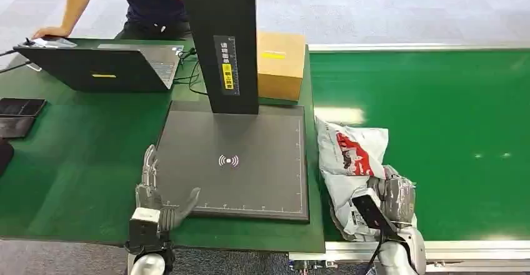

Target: Moved the parcel from conveyor to table for the left to box.

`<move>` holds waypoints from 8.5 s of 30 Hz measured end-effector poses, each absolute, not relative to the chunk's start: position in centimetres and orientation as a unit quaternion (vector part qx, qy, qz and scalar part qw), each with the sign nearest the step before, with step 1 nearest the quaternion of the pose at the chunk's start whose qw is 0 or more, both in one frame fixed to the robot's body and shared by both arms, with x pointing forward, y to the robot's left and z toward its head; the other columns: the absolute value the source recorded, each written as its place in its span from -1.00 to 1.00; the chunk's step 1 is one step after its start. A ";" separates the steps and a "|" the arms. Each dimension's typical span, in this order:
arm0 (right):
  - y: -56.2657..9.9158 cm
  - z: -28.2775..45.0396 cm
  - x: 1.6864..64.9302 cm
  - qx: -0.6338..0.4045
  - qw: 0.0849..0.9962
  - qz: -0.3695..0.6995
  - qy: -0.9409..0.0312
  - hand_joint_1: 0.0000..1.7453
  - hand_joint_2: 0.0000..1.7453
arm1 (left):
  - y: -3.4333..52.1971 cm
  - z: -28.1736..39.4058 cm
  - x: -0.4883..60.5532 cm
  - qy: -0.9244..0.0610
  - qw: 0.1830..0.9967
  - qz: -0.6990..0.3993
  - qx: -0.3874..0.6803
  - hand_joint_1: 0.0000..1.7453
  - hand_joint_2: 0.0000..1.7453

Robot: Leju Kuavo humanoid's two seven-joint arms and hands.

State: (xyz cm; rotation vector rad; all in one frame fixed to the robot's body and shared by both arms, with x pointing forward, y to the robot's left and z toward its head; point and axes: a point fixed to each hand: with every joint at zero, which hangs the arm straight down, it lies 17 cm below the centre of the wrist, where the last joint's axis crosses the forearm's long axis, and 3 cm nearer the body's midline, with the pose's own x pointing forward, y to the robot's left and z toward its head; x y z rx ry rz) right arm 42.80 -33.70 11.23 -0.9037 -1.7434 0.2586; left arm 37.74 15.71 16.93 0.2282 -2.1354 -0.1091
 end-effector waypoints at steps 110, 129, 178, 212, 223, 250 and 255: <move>-8.4 17.0 42.9 -0.024 0.500 0.093 -0.861 -1.00 1.00 | 13.8 15.5 38.0 -0.865 0.491 -0.049 0.092 -1.00 1.00; -14.6 14.6 39.2 0.007 0.534 0.023 -0.845 -1.00 1.00 | 15.1 15.6 37.2 -0.865 0.489 -0.039 0.108 -1.00 1.00; -13.6 17.6 40.4 0.072 0.512 0.001 -0.856 -1.00 1.00 | 8.4 7.3 48.5 -0.682 0.452 -0.525 0.235 -1.00 1.00; -14.8 15.9 40.4 0.021 0.528 0.001 -0.849 -1.00 1.00 | 20.4 15.9 46.6 -0.821 0.446 -0.283 0.216 1.00 1.00; -14.4 14.9 40.5 0.031 0.538 0.007 -0.843 -1.00 1.00 | 34.1 20.7 47.4 -0.818 0.439 -0.126 0.351 1.00 1.00; -11.6 15.3 40.0 0.061 0.536 0.019 -0.842 -1.00 1.00 | 69.9 24.8 46.9 -0.465 0.538 -0.011 0.703 -1.00 1.00; -11.0 15.6 39.8 0.067 0.533 0.023 -0.843 -1.00 1.00 | 70.0 22.3 46.8 -0.476 0.566 0.002 0.674 -1.00 1.00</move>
